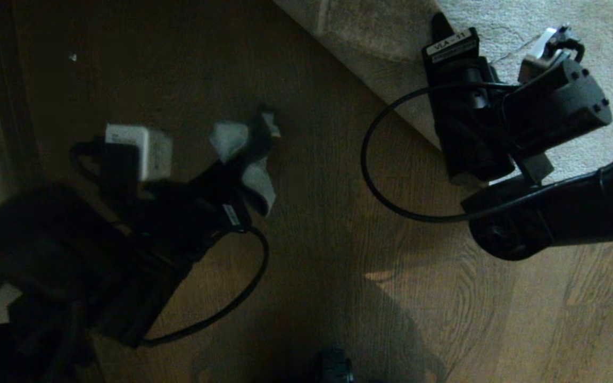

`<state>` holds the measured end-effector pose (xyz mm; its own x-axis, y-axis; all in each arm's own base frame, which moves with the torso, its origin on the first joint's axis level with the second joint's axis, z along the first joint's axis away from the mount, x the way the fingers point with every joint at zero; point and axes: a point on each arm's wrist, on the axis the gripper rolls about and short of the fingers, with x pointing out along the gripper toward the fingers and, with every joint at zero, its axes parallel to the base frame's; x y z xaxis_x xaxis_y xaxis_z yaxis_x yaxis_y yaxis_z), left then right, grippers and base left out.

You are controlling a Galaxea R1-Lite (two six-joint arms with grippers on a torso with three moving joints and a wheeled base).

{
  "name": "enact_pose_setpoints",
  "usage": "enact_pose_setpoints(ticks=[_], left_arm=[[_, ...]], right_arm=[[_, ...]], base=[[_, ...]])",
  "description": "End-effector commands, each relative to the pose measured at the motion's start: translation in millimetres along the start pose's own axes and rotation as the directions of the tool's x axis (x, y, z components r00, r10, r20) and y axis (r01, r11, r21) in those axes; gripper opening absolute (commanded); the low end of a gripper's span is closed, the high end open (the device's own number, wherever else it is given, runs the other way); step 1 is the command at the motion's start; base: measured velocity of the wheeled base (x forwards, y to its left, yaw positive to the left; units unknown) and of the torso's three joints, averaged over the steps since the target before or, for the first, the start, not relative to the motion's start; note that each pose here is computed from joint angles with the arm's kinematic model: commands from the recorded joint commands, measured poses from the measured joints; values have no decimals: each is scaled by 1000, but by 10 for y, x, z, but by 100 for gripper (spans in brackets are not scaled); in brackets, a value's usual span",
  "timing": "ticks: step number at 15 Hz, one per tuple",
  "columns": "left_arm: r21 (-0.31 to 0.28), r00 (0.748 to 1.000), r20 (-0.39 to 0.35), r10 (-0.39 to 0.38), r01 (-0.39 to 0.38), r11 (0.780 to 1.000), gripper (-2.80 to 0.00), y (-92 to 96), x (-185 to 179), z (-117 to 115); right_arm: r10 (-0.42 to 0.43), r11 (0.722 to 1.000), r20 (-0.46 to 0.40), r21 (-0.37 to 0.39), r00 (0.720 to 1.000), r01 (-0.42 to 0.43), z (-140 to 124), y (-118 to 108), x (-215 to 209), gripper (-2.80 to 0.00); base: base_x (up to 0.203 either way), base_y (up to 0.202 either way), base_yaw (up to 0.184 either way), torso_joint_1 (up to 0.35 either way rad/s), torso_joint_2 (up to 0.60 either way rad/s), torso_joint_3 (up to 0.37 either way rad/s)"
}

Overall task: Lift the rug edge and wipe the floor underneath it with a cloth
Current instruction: Wipe the floor under the carpet with a rag

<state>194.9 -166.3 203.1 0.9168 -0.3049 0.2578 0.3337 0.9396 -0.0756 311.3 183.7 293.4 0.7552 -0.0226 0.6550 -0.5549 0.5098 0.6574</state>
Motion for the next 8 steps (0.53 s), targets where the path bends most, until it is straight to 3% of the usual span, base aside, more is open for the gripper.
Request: enact_pose_setpoints(ticks=[1, 5, 8], left_arm=[[-2, 999, -21, -34, 34, 999, -280, -170, 116, -173], [-20, 997, -16, -76, 76, 997, -280, -436, 316, -307], [-29, 997, -1, -79, 79, 996, -280, -524, 437, -355]], right_arm=[[23, 999, 37, 22, 999, -24, 49, 30, -2, -280], [22, 1000, 34, 21, 999, -22, 38, 21, -3, -280], [21, 1000, 33, 20, 999, -21, 36, 19, -5, -280]], base=[[0, 0, 0, 0, 0, 0], [0, 0, 0, 0, 0, 0], [0, 0, 0, 0, 0, 0]])
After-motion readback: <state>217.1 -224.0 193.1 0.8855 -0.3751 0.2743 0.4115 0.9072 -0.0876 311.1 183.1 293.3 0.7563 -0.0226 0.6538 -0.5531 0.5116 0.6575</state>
